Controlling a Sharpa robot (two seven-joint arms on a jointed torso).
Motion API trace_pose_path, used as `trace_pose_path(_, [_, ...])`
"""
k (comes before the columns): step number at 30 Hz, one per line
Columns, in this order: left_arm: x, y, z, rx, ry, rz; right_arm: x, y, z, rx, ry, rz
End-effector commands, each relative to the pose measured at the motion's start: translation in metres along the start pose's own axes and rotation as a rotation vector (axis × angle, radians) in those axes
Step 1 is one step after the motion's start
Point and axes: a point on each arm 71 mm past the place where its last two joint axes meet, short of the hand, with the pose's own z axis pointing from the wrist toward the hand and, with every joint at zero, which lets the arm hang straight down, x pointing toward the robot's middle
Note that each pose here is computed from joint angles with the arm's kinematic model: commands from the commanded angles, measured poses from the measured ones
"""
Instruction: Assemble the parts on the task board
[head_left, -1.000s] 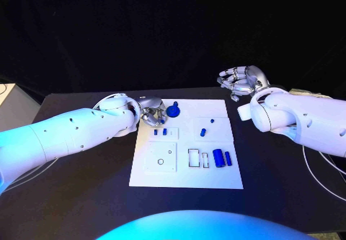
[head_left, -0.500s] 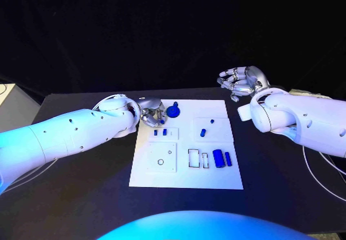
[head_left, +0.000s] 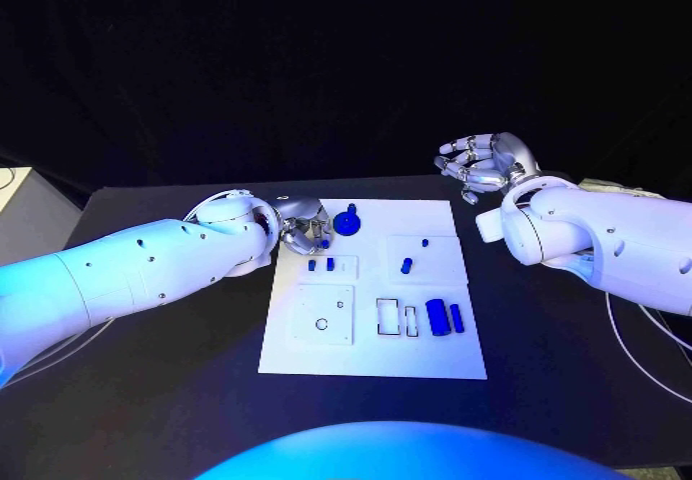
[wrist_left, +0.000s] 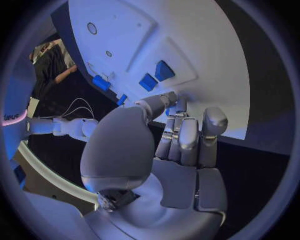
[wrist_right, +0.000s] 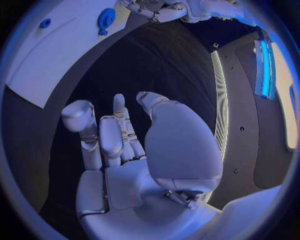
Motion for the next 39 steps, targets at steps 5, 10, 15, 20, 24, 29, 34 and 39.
trace_pose_path(5, [-0.0004, 0.0019, -0.0006, -0.009, -0.001, -0.003, 0.000, 0.001, 0.000, -0.025, 0.010, -0.016])
trace_pose_path(10, [-0.0018, 0.0050, -0.0017, -0.017, -0.012, -0.003, -0.001, 0.001, 0.000, -0.030, 0.016, -0.034])
trace_pose_path(15, [-0.0048, 0.0109, -0.0047, -0.028, -0.030, -0.004, -0.004, -0.001, -0.001, -0.045, 0.040, -0.079])
trace_pose_path(20, [-0.0091, 0.0181, -0.0100, -0.036, -0.056, -0.017, -0.007, -0.002, -0.002, -0.071, 0.092, -0.153])
trace_pose_path(24, [-0.0129, 0.0219, -0.0144, -0.036, -0.077, -0.042, -0.007, -0.003, -0.004, -0.093, 0.132, -0.211])
trace_pose_path(29, [-0.0198, 0.0267, -0.0227, -0.027, -0.118, -0.103, -0.009, -0.003, -0.007, -0.121, 0.178, -0.290])
trace_pose_path(34, [-0.0256, 0.0332, -0.0322, -0.025, -0.153, -0.218, -0.010, -0.004, -0.011, -0.146, 0.214, -0.364])
trace_pose_path(39, [-0.0315, 0.0379, -0.0426, 0.007, -0.209, -0.457, -0.008, -0.005, -0.018, -0.175, 0.263, -0.473])
